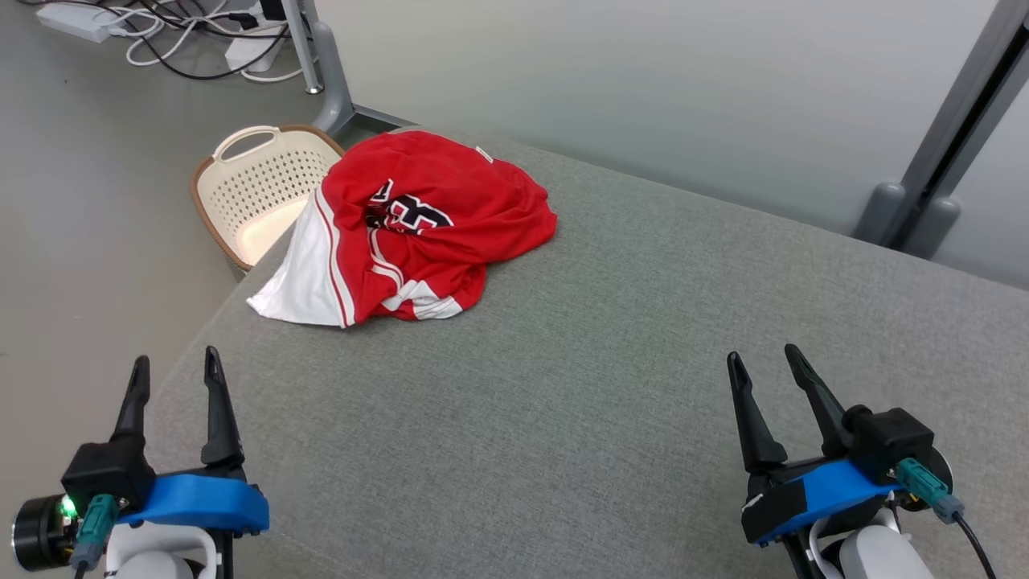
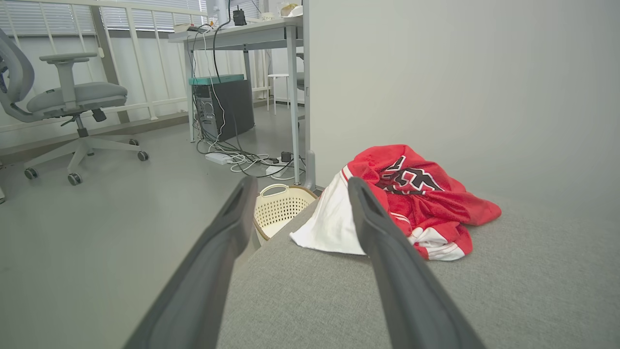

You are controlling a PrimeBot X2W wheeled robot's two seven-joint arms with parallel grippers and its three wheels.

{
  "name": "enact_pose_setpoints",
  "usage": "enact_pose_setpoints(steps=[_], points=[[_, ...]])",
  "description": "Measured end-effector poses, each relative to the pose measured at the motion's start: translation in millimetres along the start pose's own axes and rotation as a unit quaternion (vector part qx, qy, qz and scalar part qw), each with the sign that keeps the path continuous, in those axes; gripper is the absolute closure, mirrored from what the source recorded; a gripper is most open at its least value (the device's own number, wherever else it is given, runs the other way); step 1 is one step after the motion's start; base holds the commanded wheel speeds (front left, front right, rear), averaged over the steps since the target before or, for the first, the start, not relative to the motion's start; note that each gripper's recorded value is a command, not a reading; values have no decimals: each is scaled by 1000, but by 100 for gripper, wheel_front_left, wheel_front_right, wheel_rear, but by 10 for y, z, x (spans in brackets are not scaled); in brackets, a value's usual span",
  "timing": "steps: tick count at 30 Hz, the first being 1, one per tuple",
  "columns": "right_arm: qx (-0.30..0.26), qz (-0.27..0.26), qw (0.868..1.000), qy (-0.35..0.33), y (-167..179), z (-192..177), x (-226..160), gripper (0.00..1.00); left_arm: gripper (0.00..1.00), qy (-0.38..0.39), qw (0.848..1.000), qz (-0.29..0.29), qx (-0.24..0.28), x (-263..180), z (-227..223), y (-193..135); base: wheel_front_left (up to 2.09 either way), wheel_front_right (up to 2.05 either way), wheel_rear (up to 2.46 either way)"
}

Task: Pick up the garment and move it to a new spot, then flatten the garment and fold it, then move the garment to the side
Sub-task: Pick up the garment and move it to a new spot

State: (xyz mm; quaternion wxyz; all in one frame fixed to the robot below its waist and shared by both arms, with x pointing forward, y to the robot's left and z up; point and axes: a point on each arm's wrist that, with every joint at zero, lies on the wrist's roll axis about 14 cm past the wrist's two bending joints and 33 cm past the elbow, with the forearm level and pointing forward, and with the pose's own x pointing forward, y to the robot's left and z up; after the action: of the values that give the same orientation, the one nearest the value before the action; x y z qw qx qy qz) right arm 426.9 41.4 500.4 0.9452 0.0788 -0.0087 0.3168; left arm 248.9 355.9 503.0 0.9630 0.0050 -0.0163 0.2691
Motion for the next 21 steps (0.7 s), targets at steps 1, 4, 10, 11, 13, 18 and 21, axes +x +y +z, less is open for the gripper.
enact_pose_setpoints(steps=[1,4,10,11,13,18,21], points=[[-1,-2,1000,2,-21,-14,-4,0,0,-3,1000,-2,0,43,26,-17,0,0,0],[-4,-11,1000,4,-106,-47,-2,0,0,-15,1000,-14,5,206,118,-79,0,0,0],[-15,-38,999,7,-372,-90,20,0,0,-45,998,-38,17,676,357,-242,0,0,0],[-17,-44,999,7,-427,-100,19,0,0,-51,998,-42,19,769,400,-276,0,0,0],[-21,-58,998,11,-551,-128,11,0,0,-62,997,-49,22,967,489,-335,0,0,0],[-32,-91,995,16,-857,-183,-37,0,0,-77,993,-79,30,1456,609,-593,0,0,0],[-37,-113,993,17,-1040,-193,-81,0,0,-83,992,-90,31,1734,646,-724,0,0,0]])
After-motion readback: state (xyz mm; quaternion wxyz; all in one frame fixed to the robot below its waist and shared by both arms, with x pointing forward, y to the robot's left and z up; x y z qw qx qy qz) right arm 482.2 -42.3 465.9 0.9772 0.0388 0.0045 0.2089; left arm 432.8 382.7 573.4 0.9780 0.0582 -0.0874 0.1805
